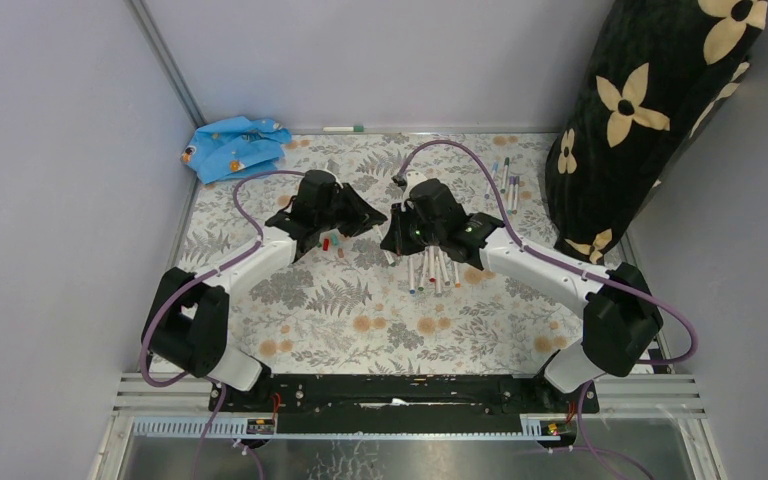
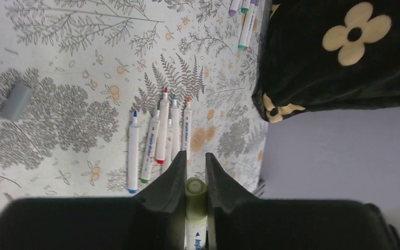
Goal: Open the pen caps
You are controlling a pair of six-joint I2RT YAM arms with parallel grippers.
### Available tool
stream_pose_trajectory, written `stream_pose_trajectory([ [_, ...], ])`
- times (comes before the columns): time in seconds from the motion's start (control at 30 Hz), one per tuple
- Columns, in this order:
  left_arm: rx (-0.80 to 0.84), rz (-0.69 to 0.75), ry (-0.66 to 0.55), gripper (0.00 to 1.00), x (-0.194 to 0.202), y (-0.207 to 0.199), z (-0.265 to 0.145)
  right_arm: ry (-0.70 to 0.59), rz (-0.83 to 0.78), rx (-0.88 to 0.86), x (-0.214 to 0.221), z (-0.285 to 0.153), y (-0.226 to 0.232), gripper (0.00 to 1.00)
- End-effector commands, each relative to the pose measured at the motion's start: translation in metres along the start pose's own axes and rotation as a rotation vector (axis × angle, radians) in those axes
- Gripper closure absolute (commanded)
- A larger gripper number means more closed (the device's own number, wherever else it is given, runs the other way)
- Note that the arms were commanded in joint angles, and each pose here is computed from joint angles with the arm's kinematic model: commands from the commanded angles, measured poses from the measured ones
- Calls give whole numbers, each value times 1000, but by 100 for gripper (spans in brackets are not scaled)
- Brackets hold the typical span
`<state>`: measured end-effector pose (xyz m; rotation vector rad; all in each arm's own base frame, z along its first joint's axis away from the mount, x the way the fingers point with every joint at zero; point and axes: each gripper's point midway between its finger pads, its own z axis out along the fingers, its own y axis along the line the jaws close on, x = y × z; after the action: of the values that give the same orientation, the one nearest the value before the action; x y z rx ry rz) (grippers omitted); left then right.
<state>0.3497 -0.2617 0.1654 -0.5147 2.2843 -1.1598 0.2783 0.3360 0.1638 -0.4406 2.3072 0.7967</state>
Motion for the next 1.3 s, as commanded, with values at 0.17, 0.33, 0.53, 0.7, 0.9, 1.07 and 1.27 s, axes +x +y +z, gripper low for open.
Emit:
stream_pose_trajectory([
  [0.17,48,15,-21,100,-3,-13,-10,-102,-14,-61,-31,-16,24,100],
  [0.33,87,0,3,100,2,-18,-9,-111,-22,-76,-36,-13,29,79],
  [0.53,122,-18,17,100,4,-24,-11,-104,-24,-75,-36,-4,30,70],
  [0.7,144,-29,19,100,3,-29,-15,-94,-17,-80,-34,4,30,70],
  [0.9,163,-32,19,100,2,-34,-18,-85,-13,-71,-31,13,27,77],
  [1.07,144,-30,-6,100,-6,-28,-18,-61,-14,-56,-24,17,23,100],
  [1.27,129,-107,-99,100,-48,-8,-12,-21,0,-15,10,13,10,100],
])
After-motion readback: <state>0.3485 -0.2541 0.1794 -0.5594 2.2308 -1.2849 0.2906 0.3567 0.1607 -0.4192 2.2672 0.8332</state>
